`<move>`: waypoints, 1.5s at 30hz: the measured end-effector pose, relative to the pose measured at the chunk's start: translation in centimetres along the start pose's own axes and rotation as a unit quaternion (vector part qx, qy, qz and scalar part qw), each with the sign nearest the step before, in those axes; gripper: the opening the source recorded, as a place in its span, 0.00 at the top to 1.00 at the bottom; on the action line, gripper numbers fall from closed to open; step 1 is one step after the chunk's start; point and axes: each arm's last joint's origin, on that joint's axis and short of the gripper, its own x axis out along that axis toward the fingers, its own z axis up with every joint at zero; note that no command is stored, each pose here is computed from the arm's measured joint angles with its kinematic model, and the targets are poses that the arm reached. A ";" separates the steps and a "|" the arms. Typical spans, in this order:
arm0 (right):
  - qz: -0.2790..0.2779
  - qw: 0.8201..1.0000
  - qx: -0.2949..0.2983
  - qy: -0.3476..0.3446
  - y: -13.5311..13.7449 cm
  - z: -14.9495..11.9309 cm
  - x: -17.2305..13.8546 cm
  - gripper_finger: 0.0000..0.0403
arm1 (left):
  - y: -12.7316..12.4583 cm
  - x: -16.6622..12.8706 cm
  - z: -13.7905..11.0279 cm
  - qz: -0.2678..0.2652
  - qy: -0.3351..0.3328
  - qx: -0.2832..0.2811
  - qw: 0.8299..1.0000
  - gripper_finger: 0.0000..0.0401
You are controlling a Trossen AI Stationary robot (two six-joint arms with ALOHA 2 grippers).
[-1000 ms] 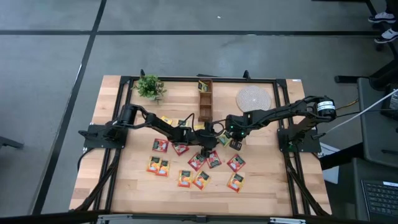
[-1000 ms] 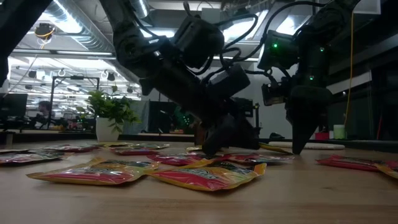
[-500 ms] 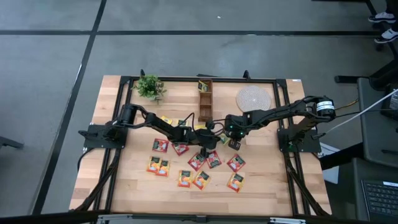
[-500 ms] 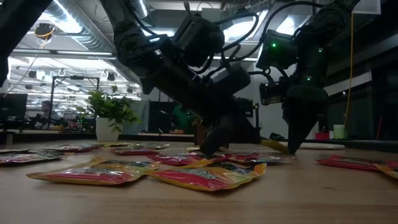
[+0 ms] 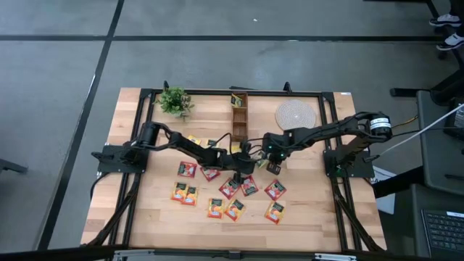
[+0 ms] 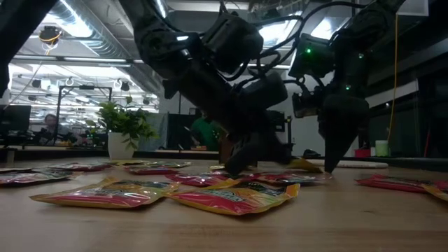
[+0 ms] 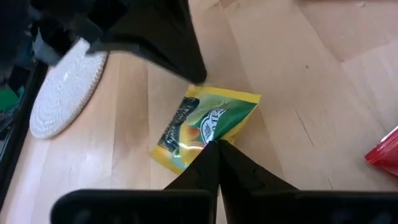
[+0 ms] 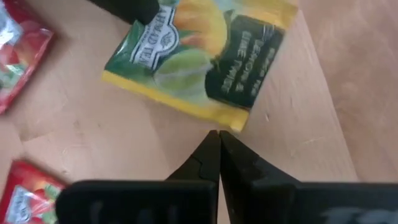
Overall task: Pick & Place Tea
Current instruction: Put the yellow tea bag into the left section of the wooden organizer
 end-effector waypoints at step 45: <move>0.245 0.854 0.233 -0.395 -1.1 2.5 -15.9 0.59 | 10.8 -15.6 7.0 0.226 0.009 0.076 0.971 0.99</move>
